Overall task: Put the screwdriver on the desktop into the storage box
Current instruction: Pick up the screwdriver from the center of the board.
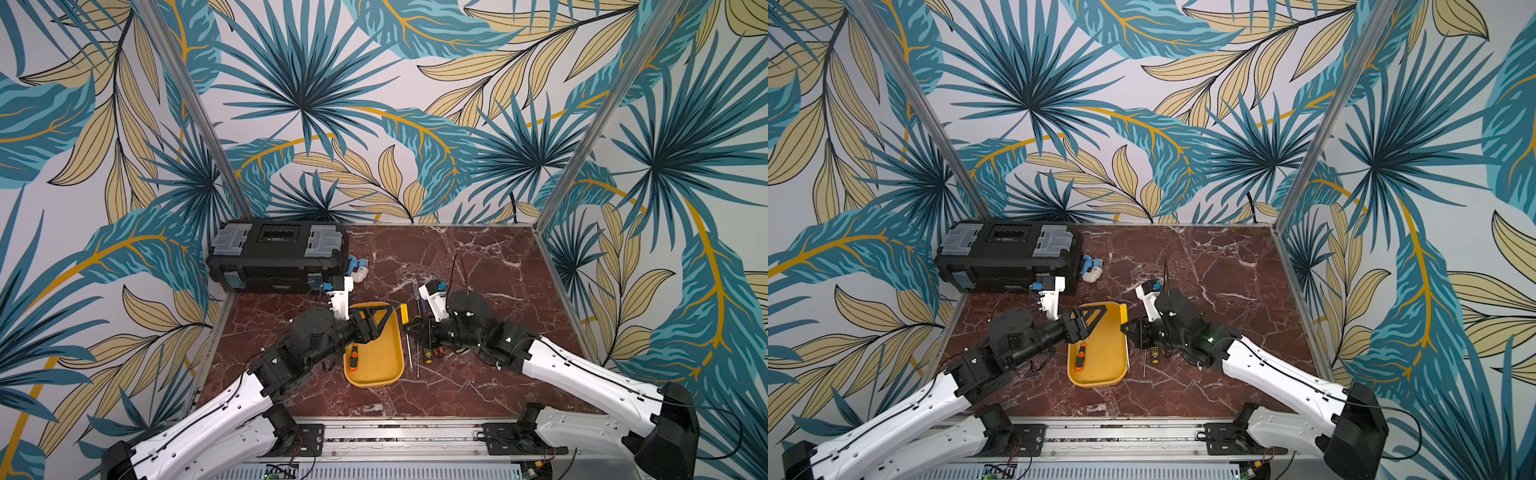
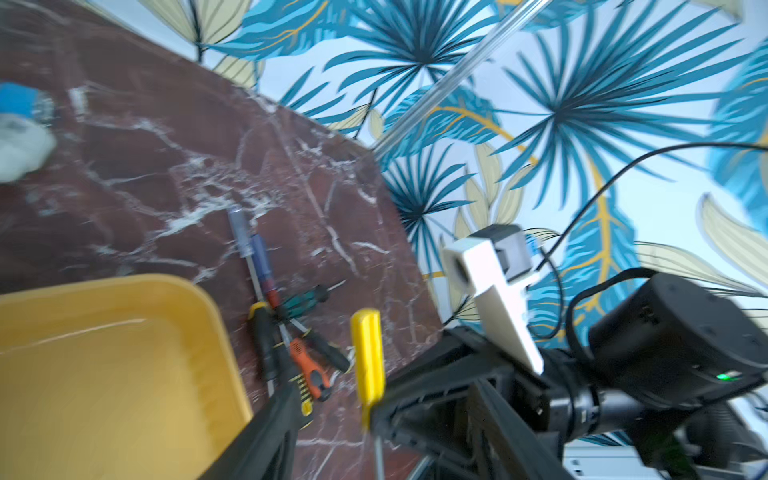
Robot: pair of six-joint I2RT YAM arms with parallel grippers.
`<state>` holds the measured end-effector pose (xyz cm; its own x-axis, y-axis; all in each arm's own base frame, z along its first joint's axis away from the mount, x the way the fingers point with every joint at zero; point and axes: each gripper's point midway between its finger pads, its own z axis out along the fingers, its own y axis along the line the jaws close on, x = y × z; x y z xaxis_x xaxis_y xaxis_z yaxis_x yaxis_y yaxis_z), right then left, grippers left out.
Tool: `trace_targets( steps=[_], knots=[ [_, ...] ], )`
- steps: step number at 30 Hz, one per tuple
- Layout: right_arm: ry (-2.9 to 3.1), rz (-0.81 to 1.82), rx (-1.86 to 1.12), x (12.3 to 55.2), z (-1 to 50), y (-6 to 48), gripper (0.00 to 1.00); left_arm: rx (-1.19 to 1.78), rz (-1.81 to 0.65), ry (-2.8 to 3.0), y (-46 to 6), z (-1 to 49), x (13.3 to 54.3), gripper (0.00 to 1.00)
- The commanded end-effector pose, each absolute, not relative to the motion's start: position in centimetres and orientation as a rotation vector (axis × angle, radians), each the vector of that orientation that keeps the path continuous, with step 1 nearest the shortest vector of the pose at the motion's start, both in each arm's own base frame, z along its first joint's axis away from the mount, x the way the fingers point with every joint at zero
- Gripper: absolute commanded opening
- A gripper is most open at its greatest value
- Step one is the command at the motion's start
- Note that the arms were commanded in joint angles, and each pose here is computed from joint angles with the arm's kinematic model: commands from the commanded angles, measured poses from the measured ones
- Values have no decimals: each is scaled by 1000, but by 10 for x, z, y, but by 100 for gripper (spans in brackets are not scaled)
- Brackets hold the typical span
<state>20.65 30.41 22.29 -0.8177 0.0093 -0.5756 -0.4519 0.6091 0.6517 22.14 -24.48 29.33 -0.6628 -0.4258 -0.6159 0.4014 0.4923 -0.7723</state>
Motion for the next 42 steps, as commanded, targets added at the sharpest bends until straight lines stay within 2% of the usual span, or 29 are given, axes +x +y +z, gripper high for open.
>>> trace_targets(
  steps=[1,6,11,14,17,21,25,26,29,30,31,33,37,42],
  knots=[
    [2208,1309,-431,186,251,321,0,27,-1418,1830,-262,313,218,68],
    [2178,1309,-446,184,264,328,0,27,-1360,1972,-270,285,223,62],
    [2175,1262,-409,189,262,325,0,-14,-1334,1978,-260,279,221,62],
    [2173,1258,-407,188,262,327,0,-11,-1340,1982,-259,277,218,55],
    [2172,1269,-415,187,261,331,0,6,-1382,1988,-264,275,215,42],
    [2167,1274,-394,188,258,330,0,-18,-1421,1978,-267,274,216,17],
    [2149,1312,-373,186,258,331,0,-51,-1413,1970,-264,275,219,1],
    [2149,1323,-368,186,257,331,4,-64,-1408,1967,-263,275,221,0],
    [2163,1352,-356,182,253,331,43,-122,-1402,1948,-254,274,225,0],
    [2166,1367,-353,180,251,331,53,-150,-1402,1926,-249,276,227,0],
    [2174,1381,-353,178,248,331,59,-176,-1401,1907,-244,277,228,0],
    [2180,1427,-360,171,245,332,61,-227,-1395,1858,-233,280,231,0],
    [2192,1499,-355,159,237,328,52,-234,-1401,1799,-222,288,231,0],
    [2198,1583,-389,149,234,333,52,-229,-1445,1774,-225,289,229,0]
  ],
)
